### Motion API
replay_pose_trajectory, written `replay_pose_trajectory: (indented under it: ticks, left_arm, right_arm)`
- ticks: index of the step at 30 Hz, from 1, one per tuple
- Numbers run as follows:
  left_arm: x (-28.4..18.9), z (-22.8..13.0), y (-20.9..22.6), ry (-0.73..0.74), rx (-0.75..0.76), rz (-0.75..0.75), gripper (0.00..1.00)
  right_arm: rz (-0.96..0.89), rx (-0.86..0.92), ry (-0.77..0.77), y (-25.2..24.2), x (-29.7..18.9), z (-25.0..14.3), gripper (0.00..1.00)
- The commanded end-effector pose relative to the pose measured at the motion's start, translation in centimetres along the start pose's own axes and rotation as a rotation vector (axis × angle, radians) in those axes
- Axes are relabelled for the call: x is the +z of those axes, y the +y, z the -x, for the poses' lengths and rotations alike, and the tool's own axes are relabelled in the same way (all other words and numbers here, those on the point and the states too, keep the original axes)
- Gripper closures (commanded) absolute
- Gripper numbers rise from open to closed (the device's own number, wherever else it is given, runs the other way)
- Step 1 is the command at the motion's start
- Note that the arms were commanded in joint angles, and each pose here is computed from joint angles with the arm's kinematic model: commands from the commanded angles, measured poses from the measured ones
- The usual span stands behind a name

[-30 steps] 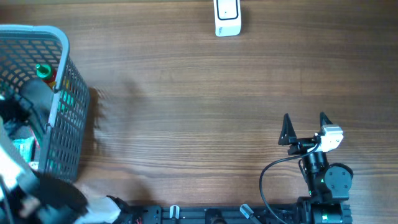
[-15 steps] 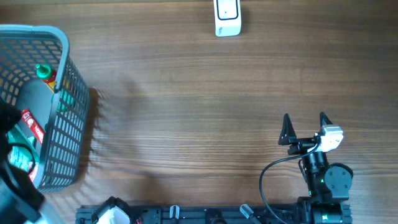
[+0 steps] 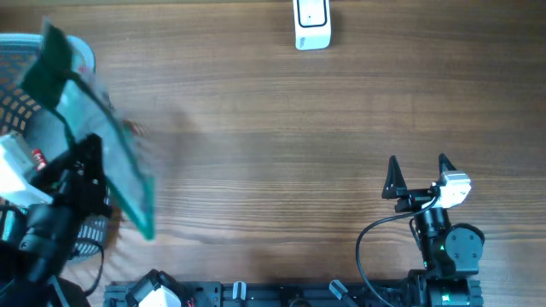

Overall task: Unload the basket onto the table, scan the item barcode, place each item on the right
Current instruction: 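Lift the gloves pack out and place it on the table center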

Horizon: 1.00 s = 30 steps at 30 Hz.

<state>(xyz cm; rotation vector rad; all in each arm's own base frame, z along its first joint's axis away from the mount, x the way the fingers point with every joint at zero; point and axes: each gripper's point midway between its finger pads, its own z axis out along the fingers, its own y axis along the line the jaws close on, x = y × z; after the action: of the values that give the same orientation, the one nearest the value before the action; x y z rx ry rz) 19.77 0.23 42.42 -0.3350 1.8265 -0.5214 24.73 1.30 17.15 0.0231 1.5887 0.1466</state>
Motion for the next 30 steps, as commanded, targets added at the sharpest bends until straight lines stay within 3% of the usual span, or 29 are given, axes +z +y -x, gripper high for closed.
replay_pose_trajectory:
  ticks: [1, 12, 17, 24, 30]
  left_arm:
    - [0.0, -0.7, -2.1, 0.037, 0.015, -0.127, 0.96]
    - [0.5, -1.4, -5.2, 0.103, 0.103, -0.298, 0.96]
    - [4.4, -1.8, -2.5, 0.192, 0.069, -0.236, 0.96]
    - [13.6, -8.3, -0.5, 0.557, 0.013, -0.198, 0.96]
    - [19.1, -16.2, 1.9, 0.779, 0.180, 0.129, 0.96]
  right_arm:
    - [-0.008, -0.010, -0.002, -0.1, 0.0, 0.0, 0.00]
    - [-0.008, -0.010, -0.002, -0.1, 0.0, 0.0, 0.00]
    - [-0.008, -0.010, -0.002, -0.1, 0.0, 0.0, 0.00]
    - [-0.008, -0.010, -0.002, -0.1, 0.0, 0.0, 0.00]
    - [-0.008, -0.010, -0.002, -0.1, 0.0, 0.0, 0.00]
